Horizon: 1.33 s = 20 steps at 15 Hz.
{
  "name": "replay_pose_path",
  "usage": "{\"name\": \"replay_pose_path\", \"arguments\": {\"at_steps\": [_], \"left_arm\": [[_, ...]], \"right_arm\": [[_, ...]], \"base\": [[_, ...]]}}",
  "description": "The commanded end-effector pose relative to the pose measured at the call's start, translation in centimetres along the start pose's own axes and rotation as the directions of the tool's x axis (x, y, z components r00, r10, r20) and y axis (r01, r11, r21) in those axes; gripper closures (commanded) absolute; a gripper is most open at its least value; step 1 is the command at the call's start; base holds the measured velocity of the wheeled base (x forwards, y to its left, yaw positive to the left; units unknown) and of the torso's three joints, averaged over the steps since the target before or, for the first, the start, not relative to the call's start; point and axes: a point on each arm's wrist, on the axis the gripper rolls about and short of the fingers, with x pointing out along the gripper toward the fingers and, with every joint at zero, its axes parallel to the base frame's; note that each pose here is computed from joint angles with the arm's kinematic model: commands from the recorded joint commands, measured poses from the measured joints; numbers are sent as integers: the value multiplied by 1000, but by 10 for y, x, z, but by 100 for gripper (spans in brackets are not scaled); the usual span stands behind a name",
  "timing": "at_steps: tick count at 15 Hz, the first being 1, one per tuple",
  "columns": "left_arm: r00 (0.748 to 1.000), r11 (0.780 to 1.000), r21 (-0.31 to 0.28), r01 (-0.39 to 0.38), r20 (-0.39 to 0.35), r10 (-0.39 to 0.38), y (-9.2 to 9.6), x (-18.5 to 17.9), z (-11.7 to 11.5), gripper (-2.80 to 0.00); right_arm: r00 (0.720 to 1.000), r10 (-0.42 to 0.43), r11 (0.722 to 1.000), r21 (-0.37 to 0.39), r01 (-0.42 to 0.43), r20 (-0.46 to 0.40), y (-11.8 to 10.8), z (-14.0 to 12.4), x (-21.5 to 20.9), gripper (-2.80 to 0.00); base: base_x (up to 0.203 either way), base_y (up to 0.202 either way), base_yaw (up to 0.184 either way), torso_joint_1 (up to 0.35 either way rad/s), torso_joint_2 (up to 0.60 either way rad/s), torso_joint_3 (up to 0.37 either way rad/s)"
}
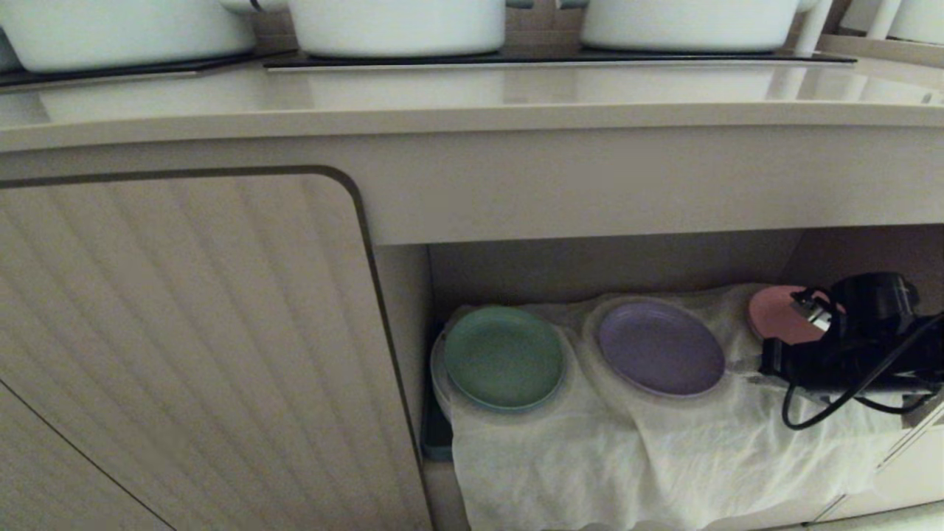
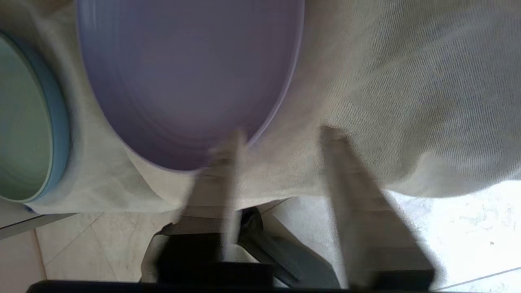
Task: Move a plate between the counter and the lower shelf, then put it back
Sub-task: Pick up the plate in the cupboard
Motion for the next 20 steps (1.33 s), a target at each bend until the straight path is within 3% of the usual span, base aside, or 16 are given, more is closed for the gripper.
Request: {"name": "replay_pose_path", "arguments": {"at_steps": [1, 5, 20], "left_arm": [[1000, 1000, -1, -2, -3, 2, 0, 0, 0, 0], [1000, 1000, -1, -2, -4, 2, 0, 0, 0, 0], [1000, 1000, -1, -2, -3, 2, 0, 0, 0, 0]], "right_arm": [[1000, 1, 1000, 2, -1, 2, -1, 0, 4, -280], [999, 13, 1000, -19, -12, 40, -3, 4, 12, -280], [997, 64, 995, -84, -59, 50, 14, 10, 39, -280]], "base": [[0, 0, 0, 0, 0, 0], [0, 0, 0, 0, 0, 0], [0, 0, 0, 0, 0, 0]]}}
